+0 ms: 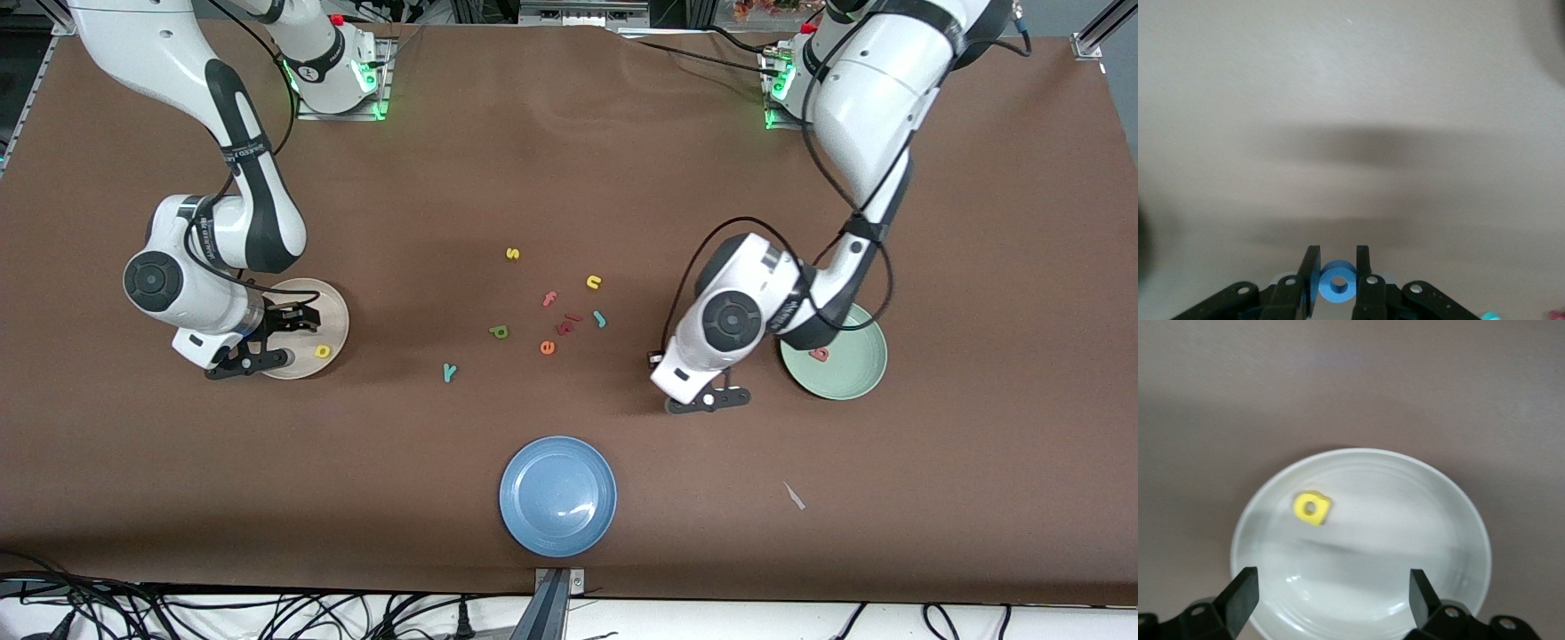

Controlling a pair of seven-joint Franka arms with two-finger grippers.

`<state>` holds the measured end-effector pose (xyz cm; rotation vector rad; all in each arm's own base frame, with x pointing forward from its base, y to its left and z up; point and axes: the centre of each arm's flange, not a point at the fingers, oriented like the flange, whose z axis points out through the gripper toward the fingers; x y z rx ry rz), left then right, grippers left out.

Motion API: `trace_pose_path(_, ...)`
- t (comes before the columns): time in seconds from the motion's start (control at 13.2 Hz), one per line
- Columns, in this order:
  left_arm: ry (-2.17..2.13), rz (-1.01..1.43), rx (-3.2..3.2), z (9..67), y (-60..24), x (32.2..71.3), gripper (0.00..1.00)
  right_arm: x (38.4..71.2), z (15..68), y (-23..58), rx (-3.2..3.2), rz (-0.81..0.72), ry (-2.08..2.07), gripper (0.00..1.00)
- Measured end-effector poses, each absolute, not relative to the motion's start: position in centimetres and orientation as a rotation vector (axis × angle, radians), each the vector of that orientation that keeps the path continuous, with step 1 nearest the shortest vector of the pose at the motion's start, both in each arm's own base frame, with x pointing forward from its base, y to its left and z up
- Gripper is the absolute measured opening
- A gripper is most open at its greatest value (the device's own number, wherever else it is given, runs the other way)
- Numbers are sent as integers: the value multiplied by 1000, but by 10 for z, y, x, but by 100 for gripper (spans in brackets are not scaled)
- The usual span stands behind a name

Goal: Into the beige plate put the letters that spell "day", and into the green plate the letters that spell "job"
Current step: 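Open the left gripper over the green plate while the right gripper grasps cyan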

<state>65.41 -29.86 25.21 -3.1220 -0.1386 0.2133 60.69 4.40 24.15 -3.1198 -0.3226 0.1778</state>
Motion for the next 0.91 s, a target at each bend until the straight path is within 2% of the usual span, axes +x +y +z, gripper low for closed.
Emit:
trace_pose_path(0.53,277,366,-3103,264,-156,683,26,615,263,156,-3068,177,-20,100)
trace_pose_path(0.91,347,451,-3033,242,-72,666,26,624,242,215,-3088,171,57,100)
